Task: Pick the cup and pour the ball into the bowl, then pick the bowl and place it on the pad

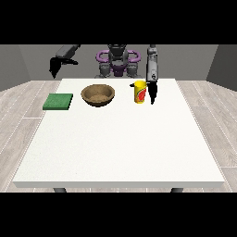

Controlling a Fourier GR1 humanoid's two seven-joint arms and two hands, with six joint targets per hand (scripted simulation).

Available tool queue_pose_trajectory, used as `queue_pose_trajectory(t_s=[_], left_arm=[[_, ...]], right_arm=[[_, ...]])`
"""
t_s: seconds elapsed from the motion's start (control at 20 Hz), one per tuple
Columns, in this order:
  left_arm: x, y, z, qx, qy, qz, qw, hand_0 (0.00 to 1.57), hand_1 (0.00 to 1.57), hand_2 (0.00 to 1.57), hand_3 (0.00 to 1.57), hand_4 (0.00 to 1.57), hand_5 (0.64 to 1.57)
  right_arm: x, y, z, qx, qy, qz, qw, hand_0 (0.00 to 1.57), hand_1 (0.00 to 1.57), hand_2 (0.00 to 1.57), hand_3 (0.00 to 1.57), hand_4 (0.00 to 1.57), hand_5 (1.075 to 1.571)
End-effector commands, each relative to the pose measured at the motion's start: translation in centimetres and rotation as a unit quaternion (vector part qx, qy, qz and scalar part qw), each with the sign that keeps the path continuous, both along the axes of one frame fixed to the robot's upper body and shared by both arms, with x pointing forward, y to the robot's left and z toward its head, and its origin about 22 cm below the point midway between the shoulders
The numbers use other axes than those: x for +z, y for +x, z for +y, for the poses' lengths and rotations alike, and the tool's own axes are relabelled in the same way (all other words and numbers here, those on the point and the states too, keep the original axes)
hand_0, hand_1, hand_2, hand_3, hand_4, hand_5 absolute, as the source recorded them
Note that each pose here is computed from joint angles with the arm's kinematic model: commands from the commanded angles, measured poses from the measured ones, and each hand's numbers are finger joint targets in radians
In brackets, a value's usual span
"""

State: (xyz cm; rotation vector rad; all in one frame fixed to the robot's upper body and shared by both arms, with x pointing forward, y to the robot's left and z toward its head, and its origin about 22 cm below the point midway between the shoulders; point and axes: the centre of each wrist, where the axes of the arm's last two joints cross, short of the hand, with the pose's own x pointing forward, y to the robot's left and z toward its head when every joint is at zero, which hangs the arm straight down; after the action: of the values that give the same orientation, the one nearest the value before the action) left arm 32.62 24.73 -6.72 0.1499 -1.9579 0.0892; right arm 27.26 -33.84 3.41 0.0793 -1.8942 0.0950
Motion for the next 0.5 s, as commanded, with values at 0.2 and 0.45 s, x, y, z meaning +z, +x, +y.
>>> queue_pose_trajectory(t_s=[0.2,0.45], left_arm=[[-1.8,0.7,-1.7,0.006,0.005,0.006,1.000,0.00,0.00,0.00,0.00,0.00,1.527],[-2.4,-0.3,-1.5,0.056,0.145,-0.028,0.988,1.29,1.29,1.57,1.57,1.40,1.268]], right_arm=[[0.0,0.5,0.9,0.001,-0.008,-0.009,0.9999,0.00,0.00,0.00,0.00,0.00,1.571],[2.5,1.6,-1.3,0.007,-0.027,-0.025,0.9993,0.00,0.00,0.00,0.00,0.00,1.570]])
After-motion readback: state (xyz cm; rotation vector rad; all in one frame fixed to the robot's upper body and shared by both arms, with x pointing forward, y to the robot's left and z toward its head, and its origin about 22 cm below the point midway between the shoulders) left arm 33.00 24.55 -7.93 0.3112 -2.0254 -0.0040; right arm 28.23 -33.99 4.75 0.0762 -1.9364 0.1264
